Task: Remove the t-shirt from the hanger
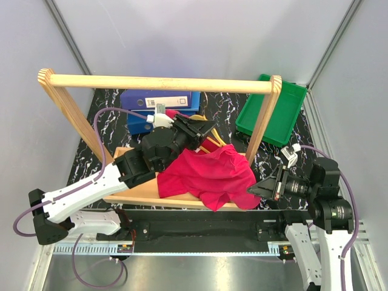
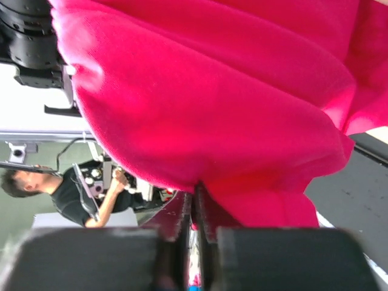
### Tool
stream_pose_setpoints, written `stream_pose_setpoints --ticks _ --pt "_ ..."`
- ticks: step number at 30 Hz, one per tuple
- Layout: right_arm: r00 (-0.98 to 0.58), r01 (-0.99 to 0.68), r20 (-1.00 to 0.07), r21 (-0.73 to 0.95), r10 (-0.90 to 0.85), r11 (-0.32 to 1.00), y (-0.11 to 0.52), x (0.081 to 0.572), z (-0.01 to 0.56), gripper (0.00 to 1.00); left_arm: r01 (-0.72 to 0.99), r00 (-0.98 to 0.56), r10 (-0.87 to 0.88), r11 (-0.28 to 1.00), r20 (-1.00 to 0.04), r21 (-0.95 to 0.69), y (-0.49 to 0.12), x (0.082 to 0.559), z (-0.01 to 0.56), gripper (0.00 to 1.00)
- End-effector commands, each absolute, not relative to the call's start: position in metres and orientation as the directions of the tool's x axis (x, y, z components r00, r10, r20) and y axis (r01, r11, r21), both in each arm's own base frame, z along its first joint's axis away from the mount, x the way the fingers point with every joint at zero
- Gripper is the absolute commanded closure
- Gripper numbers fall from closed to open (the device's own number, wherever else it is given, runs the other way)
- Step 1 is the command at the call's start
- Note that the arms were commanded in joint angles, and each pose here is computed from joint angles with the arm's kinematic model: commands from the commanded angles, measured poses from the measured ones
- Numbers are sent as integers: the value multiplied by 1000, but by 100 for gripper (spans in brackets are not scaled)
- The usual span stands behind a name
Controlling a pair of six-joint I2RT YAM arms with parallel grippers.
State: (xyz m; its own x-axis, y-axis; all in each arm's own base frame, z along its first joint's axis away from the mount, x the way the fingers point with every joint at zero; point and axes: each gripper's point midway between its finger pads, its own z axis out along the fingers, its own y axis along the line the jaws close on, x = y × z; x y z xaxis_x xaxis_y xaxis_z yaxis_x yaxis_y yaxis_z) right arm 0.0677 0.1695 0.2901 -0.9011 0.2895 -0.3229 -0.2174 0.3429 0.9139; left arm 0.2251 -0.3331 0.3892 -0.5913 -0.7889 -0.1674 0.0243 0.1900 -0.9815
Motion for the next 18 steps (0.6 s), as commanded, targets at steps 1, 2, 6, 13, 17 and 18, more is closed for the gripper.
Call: stream_pose_setpoints --ticks 1,2,6,13,17,18 --pt "-900 -232 -339 905 275 357 169 67 287 100 87 -502 -864 1 -45 -996 -310 230 440 100" --pt "-899 -222 -336 902 281 371 168 67 284 100 91 -488 -872 -5 -41 -996 -306 231 441 100" --pt "-907 -153 -308 877 287 455 160 59 262 100 96 -432 -901 -10 -32 -995 -286 237 445 100" --pt "-846 -110 -364 833 389 542 147 52 257 100 66 -375 -927 -43 15 -997 -266 243 440 100" --pt "-784 -80 -379 846 491 527 142 52 260 100 32 -342 -939 -54 40 -998 -255 251 436 100" --pt "-776 -61 -366 854 513 517 141 51 260 100 30 -328 -944 -54 41 -998 -250 254 437 100"
